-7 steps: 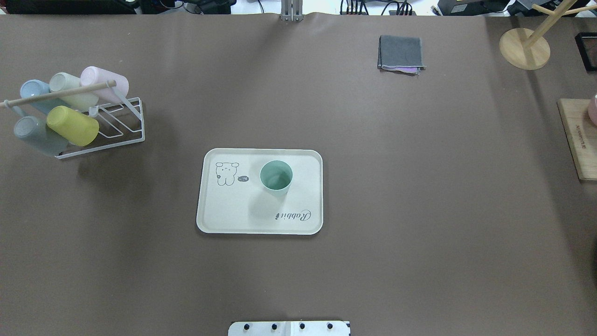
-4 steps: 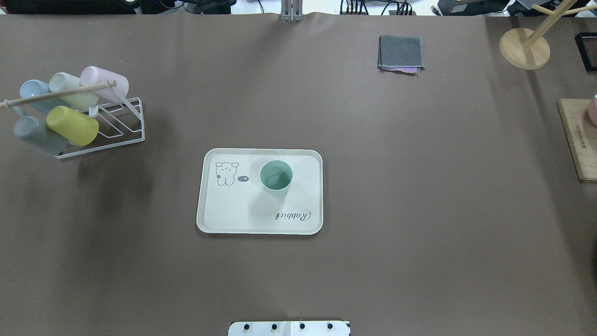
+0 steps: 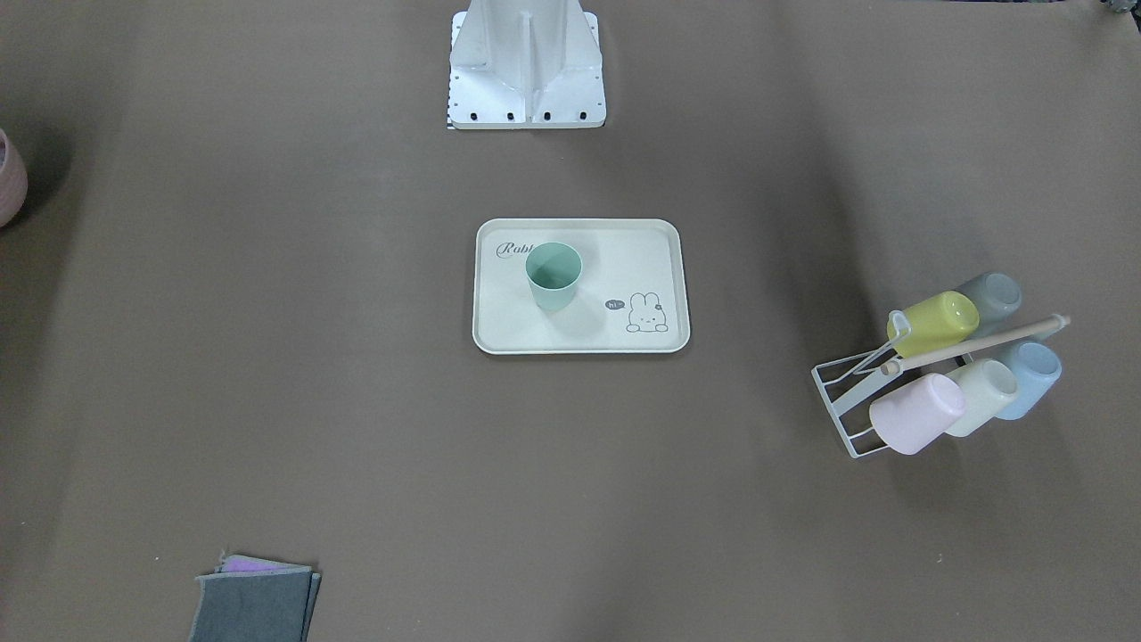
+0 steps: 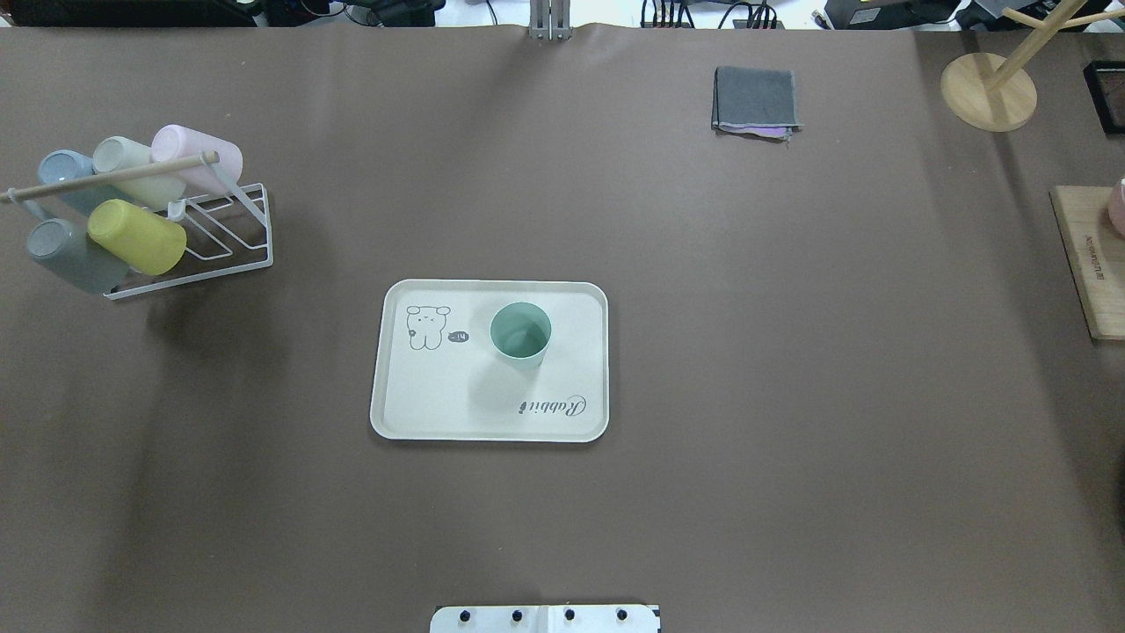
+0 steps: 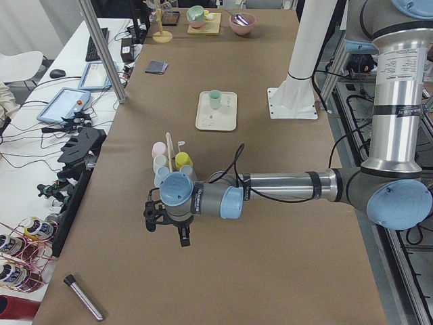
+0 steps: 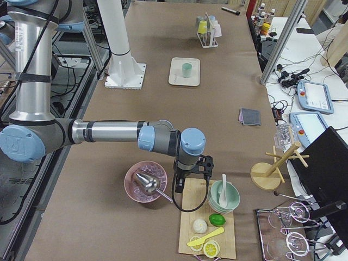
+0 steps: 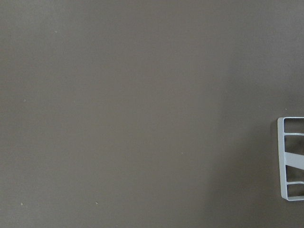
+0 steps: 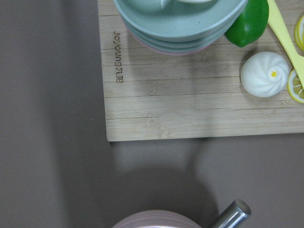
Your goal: Pick up and place green cup on tray
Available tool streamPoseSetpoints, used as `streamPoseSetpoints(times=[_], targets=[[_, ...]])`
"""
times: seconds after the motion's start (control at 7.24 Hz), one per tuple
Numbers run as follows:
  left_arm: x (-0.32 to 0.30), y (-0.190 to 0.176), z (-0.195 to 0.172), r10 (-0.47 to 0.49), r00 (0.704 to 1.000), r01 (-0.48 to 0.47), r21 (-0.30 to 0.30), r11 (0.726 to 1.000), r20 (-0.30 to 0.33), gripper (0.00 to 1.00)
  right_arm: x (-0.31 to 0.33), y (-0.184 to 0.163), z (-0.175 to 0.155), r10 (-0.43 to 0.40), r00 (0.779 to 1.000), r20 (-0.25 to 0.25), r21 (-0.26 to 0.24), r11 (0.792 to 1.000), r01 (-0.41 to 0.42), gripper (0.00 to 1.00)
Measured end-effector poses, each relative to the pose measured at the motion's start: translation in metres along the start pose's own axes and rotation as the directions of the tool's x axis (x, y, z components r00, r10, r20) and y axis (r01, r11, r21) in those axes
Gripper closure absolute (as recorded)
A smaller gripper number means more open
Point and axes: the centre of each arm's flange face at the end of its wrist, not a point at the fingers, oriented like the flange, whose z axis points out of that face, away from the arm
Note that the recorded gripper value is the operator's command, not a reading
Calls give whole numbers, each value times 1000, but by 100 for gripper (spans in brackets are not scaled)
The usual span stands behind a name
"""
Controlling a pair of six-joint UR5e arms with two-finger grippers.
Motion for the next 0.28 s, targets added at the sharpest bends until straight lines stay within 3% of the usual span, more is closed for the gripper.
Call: streamPoseSetpoints(times=[0.28], targets=[[-5, 3, 3, -2, 1000, 2, -6, 1000, 3, 2, 1, 1, 0, 2, 1000, 1, -1, 1000, -2, 0]])
